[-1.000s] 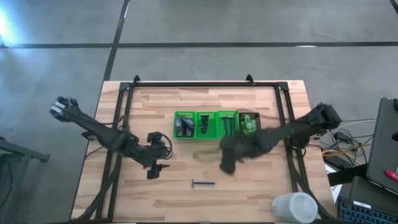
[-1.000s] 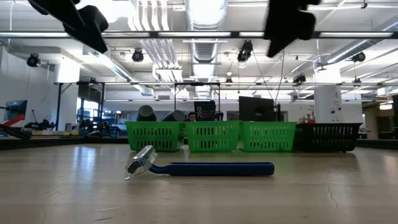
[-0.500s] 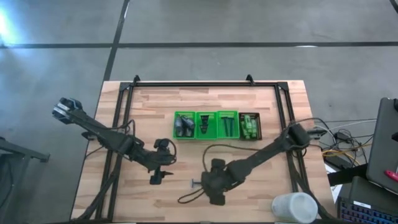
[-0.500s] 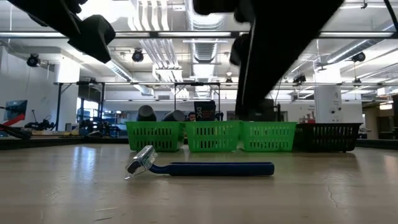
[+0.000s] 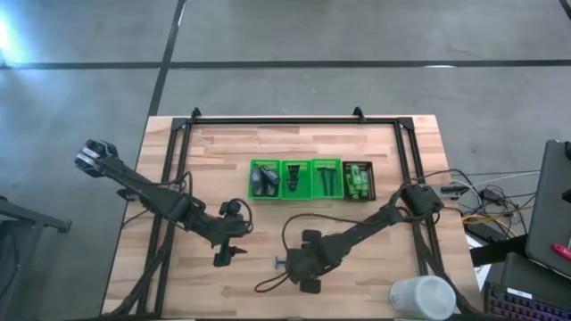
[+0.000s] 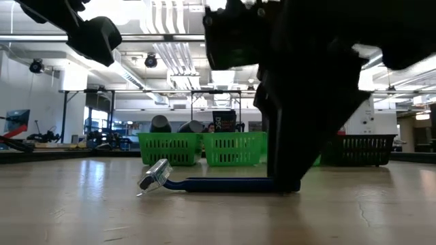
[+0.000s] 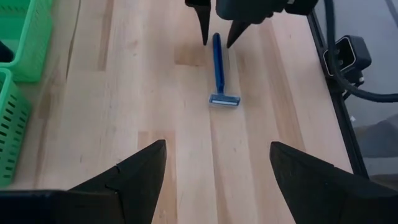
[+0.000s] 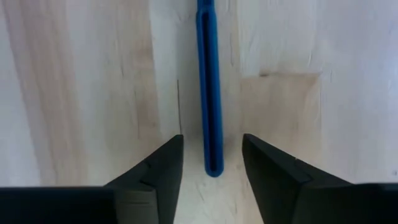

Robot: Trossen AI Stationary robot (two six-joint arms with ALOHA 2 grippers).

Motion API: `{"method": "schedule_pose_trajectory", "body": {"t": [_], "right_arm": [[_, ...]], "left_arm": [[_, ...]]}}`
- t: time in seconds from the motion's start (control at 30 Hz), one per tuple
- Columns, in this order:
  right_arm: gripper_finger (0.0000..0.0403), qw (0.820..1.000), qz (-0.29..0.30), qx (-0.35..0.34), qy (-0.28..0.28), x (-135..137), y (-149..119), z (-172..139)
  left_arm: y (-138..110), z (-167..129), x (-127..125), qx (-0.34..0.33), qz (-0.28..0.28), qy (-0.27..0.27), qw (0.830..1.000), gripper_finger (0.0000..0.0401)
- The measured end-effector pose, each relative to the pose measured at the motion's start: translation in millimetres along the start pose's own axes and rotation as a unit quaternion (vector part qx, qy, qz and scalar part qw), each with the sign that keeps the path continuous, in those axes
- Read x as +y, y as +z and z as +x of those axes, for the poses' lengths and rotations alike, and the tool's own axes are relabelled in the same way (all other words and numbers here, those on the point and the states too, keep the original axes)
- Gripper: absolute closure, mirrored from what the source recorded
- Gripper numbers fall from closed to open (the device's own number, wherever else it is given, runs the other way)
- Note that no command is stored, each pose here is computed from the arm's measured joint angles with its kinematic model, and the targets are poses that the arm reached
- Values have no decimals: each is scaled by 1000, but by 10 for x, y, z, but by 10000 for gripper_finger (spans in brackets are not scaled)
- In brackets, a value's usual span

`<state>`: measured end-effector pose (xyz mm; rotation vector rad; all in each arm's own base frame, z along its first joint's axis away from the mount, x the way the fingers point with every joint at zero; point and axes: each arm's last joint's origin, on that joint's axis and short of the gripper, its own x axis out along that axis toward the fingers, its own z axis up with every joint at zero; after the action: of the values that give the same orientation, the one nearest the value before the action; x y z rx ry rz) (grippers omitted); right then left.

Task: Pick & Place Travel size toiletries
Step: Put the razor into the right green bin

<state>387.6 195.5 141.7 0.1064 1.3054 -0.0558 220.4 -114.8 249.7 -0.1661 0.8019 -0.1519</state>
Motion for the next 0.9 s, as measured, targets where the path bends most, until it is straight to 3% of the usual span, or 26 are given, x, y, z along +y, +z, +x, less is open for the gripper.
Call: {"method": "schedule_pose_trajectory", "body": {"t": [0.2, 0.43, 0.53, 0.77, 0.9], "right_arm": [[286, 1000, 7, 16, 14, -44, 10, 55], [374, 1000, 12, 16, 20, -73, 37, 3], [380, 999, 29, 15, 22, -83, 40, -59], [378, 989, 145, -17, -14, -177, 25, -483], [379, 958, 276, -53, -55, -349, -26, -854]], "left_arm": [[-2, 0, 1, 1, -1, 0, 1000, 110], [-2, 0, 1, 1, -2, 1, 1000, 110], [-2, -1, 1, 1, -2, 0, 1000, 110], [-2, -5, 2, 3, -13, 1, 1000, 110], [2, -12, 1, 2, -13, 1, 1000, 111]]}}
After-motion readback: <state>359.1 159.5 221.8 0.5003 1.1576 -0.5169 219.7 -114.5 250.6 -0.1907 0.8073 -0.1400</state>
